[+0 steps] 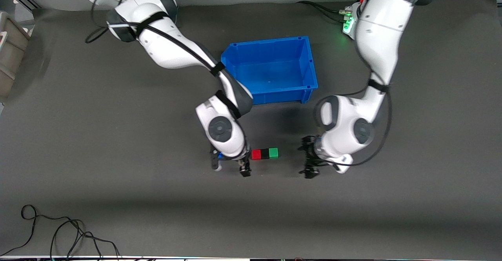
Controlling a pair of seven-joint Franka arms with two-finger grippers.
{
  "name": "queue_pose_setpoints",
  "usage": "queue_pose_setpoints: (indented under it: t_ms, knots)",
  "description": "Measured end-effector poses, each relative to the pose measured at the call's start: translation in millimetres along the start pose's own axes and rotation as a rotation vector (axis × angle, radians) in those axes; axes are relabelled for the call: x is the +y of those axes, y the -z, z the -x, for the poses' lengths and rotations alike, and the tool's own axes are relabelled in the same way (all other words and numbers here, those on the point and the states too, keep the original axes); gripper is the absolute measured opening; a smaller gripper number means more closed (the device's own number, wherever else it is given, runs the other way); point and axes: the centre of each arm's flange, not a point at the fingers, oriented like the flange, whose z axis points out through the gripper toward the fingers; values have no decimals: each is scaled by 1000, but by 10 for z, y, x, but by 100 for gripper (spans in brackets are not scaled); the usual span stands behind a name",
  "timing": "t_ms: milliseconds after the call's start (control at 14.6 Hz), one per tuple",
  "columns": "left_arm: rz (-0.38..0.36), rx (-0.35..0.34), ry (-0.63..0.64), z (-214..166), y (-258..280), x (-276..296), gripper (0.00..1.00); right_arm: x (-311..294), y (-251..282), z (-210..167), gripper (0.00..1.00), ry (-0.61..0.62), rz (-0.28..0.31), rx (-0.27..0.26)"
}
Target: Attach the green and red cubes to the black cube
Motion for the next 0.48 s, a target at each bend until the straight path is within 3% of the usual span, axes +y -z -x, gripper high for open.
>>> queue_pose_setpoints:
  t_ms: [206, 480]
  knots:
    - [-58, 4, -195, -731, 712, 47, 100, -50, 970, -342, 100, 150, 54, 8]
    - [-202, 101, -531, -1538, 2070, -162, 100, 172, 2165, -841, 100, 363, 156, 10]
